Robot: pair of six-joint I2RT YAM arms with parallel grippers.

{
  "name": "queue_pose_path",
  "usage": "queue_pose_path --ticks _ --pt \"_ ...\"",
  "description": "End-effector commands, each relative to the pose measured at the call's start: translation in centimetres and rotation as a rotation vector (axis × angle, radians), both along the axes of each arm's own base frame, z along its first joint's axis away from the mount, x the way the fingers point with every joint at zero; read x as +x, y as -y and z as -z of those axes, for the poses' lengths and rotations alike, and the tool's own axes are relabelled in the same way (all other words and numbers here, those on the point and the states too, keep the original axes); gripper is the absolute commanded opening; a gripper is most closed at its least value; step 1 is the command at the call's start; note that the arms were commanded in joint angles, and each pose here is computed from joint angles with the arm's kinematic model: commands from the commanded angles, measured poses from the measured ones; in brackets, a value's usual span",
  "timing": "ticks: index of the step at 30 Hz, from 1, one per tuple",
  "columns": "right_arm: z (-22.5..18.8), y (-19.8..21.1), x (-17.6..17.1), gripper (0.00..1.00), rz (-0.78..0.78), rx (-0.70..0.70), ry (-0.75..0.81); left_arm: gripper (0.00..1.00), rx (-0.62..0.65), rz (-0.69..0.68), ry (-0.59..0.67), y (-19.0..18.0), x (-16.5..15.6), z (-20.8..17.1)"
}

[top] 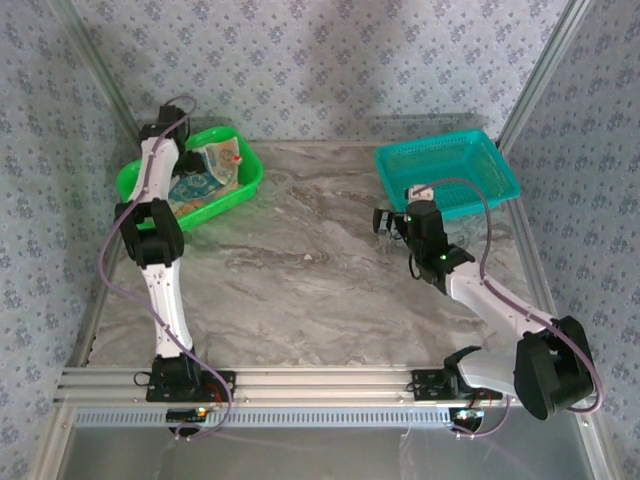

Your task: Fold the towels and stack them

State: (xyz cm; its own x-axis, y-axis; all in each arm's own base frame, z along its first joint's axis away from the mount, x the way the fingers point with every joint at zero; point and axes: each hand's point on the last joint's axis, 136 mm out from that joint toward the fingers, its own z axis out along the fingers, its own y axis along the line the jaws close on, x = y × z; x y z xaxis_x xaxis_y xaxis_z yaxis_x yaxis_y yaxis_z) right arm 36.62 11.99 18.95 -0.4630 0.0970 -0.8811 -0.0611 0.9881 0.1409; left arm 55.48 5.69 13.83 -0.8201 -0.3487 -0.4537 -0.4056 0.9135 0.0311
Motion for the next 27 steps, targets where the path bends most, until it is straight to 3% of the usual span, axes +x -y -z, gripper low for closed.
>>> queue_pose_path --ticks 1,11,14,16,17,19,27 --pt "-1.6 -0.9 0.6 1.00 -0.019 0.019 0.031 0.82 -0.080 0.031 0.070 3.5 0.9 -2.8" --pt "-1.2 -1.2 0.4 1.00 -0.028 0.001 0.012 0.64 -0.112 -0.002 0.044 4.8 3.2 1.9" --pt "-1.3 -1.1 0.3 1.00 -0.026 -0.005 0.015 0.52 -0.113 0.001 0.035 5.1 3.3 2.6" --pt "-1.3 -1.1 0.2 1.00 -0.026 -0.005 0.014 0.35 -0.106 0.004 0.036 5.2 3.2 2.4" --pt "-1.3 -1.1 0.1 1.00 -0.026 -0.005 0.014 0.21 -0.090 -0.001 0.039 5.2 3.1 1.9" --pt "-1.4 -1.1 0.0 1.00 -0.028 -0.005 0.015 0.02 -0.050 -0.003 0.057 5.1 2.9 0.4" --pt "-2.0 -1.1 -0.1 1.00 -0.024 0.018 0.034 0.00 0.023 0.002 0.285 5.5 1.1 -12.3"
